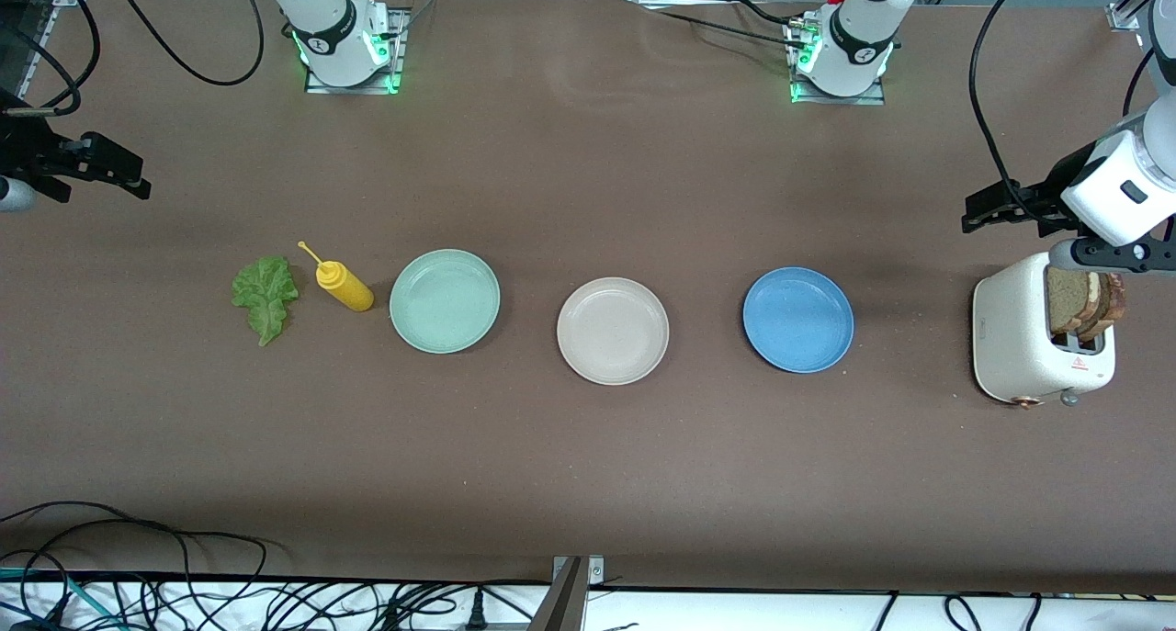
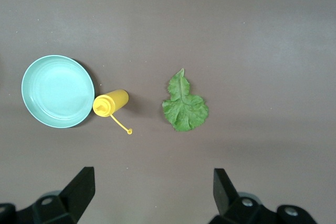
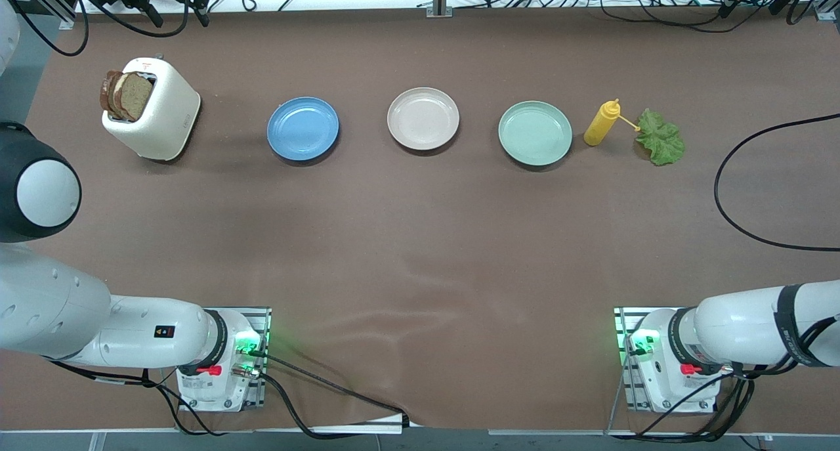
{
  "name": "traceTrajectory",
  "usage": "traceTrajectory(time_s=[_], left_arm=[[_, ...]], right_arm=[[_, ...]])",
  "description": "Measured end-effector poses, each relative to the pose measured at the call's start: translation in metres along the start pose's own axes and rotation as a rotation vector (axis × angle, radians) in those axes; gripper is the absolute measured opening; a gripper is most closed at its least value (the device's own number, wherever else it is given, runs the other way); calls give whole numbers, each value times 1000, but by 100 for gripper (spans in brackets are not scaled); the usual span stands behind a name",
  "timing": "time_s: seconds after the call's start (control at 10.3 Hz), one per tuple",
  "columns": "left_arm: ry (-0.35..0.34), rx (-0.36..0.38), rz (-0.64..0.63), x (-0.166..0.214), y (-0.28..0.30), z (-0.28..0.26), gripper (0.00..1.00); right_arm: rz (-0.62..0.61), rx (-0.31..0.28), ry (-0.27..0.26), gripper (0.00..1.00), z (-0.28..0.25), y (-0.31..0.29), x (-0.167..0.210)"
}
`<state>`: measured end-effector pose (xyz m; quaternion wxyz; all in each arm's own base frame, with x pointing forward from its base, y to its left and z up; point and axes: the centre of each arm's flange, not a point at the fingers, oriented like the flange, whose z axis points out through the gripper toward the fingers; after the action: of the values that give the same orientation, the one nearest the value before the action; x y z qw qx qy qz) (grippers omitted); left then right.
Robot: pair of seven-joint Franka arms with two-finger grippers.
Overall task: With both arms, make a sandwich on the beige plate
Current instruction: 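Move the left gripper above the bread slices in the white toaster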
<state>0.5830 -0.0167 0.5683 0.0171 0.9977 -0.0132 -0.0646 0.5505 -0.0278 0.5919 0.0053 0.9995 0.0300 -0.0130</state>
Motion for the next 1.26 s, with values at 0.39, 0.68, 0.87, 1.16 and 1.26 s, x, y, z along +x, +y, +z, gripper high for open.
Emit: traceTrajectory(time_s=[0.39,0.68,0.87,1.16,1.26], left_arm=[[0,0,0,0,0,0,100],[0,0,0,0,0,0,100],[0,0,0,0,0,0,100],[-6,-1,-7,2,-4,3,100],[-15,-1,-17,5,-10,9,100]], right_arm=[[-14,-21,-37,100,15,-4,6],[-12,-20,-41,100,15,-3,6],[-12,-20,-41,100,15,-3,6],[-14,-20,-41,100,15,-4,6],[-14,-20,-41,100,15,-4,6]])
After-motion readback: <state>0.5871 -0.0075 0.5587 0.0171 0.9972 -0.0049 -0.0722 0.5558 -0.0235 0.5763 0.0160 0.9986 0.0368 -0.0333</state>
